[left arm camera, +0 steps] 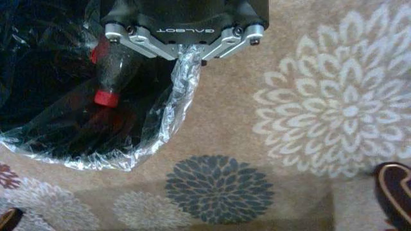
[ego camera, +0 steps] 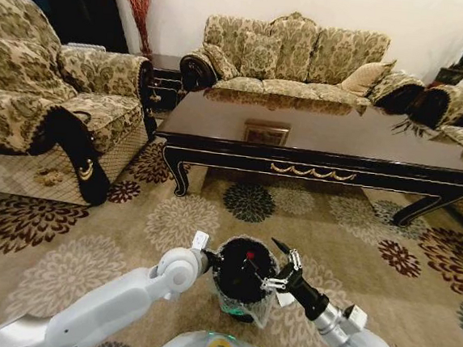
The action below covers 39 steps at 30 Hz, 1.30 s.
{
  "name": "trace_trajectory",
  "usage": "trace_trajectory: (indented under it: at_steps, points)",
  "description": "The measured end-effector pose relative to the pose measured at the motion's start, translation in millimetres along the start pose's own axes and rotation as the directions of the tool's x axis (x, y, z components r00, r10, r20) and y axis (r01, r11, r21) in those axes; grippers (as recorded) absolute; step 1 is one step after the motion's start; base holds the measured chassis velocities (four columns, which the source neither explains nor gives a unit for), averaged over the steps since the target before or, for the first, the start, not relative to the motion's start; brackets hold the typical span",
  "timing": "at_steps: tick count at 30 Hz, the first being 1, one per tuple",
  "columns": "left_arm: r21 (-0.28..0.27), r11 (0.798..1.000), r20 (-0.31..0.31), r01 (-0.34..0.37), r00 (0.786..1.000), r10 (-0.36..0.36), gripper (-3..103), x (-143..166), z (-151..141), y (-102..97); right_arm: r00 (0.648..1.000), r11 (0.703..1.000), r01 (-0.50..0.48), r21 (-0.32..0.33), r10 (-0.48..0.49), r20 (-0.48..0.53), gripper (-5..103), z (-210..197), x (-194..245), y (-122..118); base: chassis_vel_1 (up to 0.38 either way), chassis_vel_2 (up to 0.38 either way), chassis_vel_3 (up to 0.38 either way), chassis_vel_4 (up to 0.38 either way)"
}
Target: Move to the front of the table and pick up the trash from the floor, then place it into the trash bin.
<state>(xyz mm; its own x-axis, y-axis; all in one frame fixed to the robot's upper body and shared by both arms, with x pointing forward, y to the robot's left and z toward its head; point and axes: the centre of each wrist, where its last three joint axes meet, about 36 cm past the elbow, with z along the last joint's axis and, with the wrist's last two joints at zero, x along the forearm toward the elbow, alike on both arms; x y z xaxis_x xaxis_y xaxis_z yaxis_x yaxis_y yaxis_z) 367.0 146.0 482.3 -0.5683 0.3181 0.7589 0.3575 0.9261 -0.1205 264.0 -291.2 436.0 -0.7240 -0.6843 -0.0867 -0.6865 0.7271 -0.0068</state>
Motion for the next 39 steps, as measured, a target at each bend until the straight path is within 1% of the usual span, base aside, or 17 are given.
trace_trajectory:
  at_steps: [4, 6, 7, 9, 10, 12, 14, 15, 17, 18, 21, 26, 31, 34, 35, 37, 39]
  points:
    - [0.008, 1.0, 0.008, 0.027, 1.0, -0.027, 2, 4.0, 3.8, 12.4, 0.999, 0.998, -0.054, -0.014, 0.054, -0.009, 100, 1.9, -0.8, -3.2, 0.0, 0.0, 0.0, 0.0]
    - [0.021, 0.998, 0.019, 0.052, 0.998, -0.053, 2, 7.8, 3.8, 23.7, 0.989, 0.988, -0.144, -0.054, 0.142, -0.041, 100, 4.1, -0.5, -4.3, 0.0, 0.0, 0.0, 0.0]
    - [0.021, 0.998, 0.019, 0.052, 0.998, -0.053, 2, 7.8, 3.8, 23.7, 0.989, 0.988, -0.144, -0.054, 0.142, -0.041, 100, 4.1, -0.5, -4.3, 0.0, 0.0, 0.0, 0.0]
    - [0.039, 0.996, 0.034, 0.078, 0.996, -0.079, 2, 12.6, 0.7, 35.3, 0.972, 0.971, -0.228, -0.069, 0.223, -0.081, 100, 5.4, -2.3, -9.7, 0.0, 0.0, 0.0, 0.0]
    - [0.039, 0.996, 0.034, 0.078, 0.996, -0.079, 2, 12.6, 0.7, 35.3, 0.972, 0.971, -0.228, -0.069, 0.223, -0.081, 100, 5.4, -2.3, -9.7, 0.0, 0.0, 0.0, 0.0]
    - [0.056, 0.993, 0.044, 0.1, 0.994, -0.102, 2, 16.3, -1.3, 45.4, 0.948, 0.949, -0.305, -0.075, 0.295, -0.122, 100, 5.7, -5.1, -16.6, 0.0, 0.0, 0.0, 0.0]
    - [0.061, 0.993, 0.046, 0.103, 0.993, -0.106, 2, 17.1, -1.6, 47.7, 0.941, 0.943, -0.324, -0.077, 0.313, -0.132, 100, 6.0, -5.6, -18.3, 0.0, 0.0, 0.0, 0.0]
    - [0.072, 0.991, 0.05, 0.111, 0.992, -0.115, 2, 19.1, -1.5, 53.2, 0.923, 0.927, -0.367, -0.076, 0.353, -0.156, 100, 7.2, -6.3, -22.3, 0.0, 0.0, 0.0, 0.0]
    - [0.089, 0.988, 0.056, 0.124, 0.99, -0.129, 2, 21.3, 0.0, 59.9, 0.903, 0.912, -0.405, -0.065, 0.388, -0.185, 100, 9.2, -6.2, -26.9, 0.0, 0.0, 0.0, 0.0]
    - [0.089, 0.988, 0.056, 0.124, 0.99, -0.129, 2, 21.3, 0.0, 59.9, 0.903, 0.912, -0.405, -0.065, 0.388, -0.185, 100, 9.2, -6.2, -26.9, 0.0, 0.0, 0.0, 0.0]
    - [0.121, 0.983, 0.063, 0.14, 0.987, -0.149, 2, 23.7, 3.8, 72.5, 0.866, 0.884, -0.465, -0.05, 0.443, -0.234, 100, 14.6, -3.1, -31.4, 0.0, 0.0, 0.0, 0.0]
    - [0.114, 0.974, 0.057, 0.194, 0.978, -0.201, 2, 19.6, 12.5, 90.1, 0.816, 0.853, -0.521, -0.022, 0.491, -0.304, 100, 31.1, 0.8, -44.0, 0.0, 0.0, 0.0, 0.0]
    - [0.119, 0.972, 0.054, 0.202, 0.976, -0.21, 2, 20.0, 14.7, 92.5, 0.79, 0.838, -0.545, -0.008, 0.511, -0.34, 100, 42.2, 5.0, -52.5, 0.0, 0.0, 0.0, 0.0]
    - [0.121, 0.972, 0.054, 0.201, 0.976, -0.209, 2, 21.7, 15.8, 92.0, 0.748, 0.818, -0.575, 0.012, 0.532, -0.397, 100, 53.8, 9.8, -61.3, 0.0, 0.0, 0.0, 0.0]
    - [0.121, 0.972, 0.054, 0.201, 0.976, -0.209, 2, 21.7, 15.8, 92.0, 0.748, 0.818, -0.575, 0.012, 0.532, -0.397, 100, 53.8, 9.8, -61.3, 0.0, 0.0, 0.0, 0.0]
    - [0.124, 0.972, 0.055, 0.201, 0.976, -0.209, 2, 23.9, 16.6, 92.0, 0.715, 0.8, -0.599, 0.02, 0.546, -0.436, 100, 64.9, 10.0, -68.7, 0.0, 0.0, 0.0, 0.0]
    - [0.126, 0.971, 0.056, 0.201, 0.976, -0.21, 2, 24.8, 16.9, 92.0, 0.709, 0.797, -0.604, 0.02, 0.548, -0.445, 100, 67.8, 9.6, -70.5, 0.0, 0.0, 0.0, 0.0]
